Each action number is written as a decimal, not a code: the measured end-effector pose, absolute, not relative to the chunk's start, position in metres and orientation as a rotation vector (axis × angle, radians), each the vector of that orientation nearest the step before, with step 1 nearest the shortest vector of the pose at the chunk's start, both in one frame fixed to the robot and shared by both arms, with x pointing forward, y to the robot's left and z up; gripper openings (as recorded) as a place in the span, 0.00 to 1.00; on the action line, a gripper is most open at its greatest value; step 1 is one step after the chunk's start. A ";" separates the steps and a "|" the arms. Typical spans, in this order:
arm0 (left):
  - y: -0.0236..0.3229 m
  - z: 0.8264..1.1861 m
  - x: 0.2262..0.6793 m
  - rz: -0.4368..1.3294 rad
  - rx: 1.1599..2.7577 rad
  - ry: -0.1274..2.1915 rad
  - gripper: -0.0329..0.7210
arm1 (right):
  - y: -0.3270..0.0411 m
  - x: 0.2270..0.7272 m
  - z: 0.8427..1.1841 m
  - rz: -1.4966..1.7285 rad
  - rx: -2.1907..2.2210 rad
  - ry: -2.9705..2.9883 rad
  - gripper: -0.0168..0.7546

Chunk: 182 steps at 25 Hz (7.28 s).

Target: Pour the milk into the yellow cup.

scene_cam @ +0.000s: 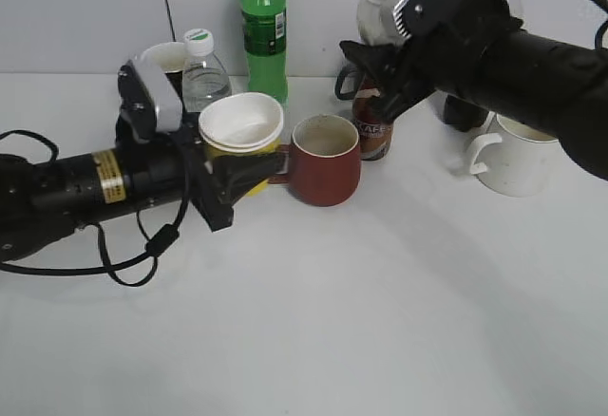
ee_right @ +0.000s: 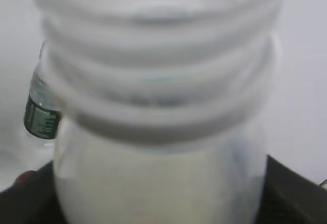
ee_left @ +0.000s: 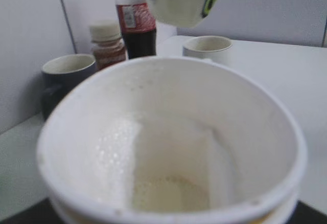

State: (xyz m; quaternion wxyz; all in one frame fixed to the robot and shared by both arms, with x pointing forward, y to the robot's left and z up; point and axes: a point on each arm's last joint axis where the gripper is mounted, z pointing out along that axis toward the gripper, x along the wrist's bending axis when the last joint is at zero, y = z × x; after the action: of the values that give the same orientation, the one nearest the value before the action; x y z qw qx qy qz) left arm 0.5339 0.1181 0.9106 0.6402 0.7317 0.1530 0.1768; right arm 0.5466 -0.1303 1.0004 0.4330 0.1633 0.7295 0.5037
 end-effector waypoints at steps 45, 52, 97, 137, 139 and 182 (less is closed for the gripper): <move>0.170 0.823 0.553 0.502 1.700 0.762 0.68 | -0.189 0.542 0.875 1.316 1.072 1.830 0.65; 0.171 0.819 0.552 0.493 1.726 0.778 0.78 | -0.190 0.542 0.871 1.299 1.063 1.841 0.65; 0.187 0.832 0.512 0.483 1.742 0.893 0.79 | -0.192 0.557 0.850 1.231 1.001 1.999 0.74; 0.224 0.919 0.490 0.496 1.793 1.520 0.79 | -0.207 0.494 0.913 0.846 1.580 2.142 0.71; 0.229 0.931 0.482 0.483 1.820 1.635 0.79 | -0.198 0.482 0.923 0.785 1.545 2.192 0.70; 0.296 1.063 0.253 0.591 1.781 1.295 0.60 | -0.296 0.233 1.058 1.242 1.051 2.042 0.69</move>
State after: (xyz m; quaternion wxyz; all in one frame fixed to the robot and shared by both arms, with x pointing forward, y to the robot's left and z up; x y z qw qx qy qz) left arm 0.2528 0.2964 1.0627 0.4179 0.7097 0.5161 0.2354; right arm 0.2330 -0.2955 1.0581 0.2623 0.3884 0.7548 0.4589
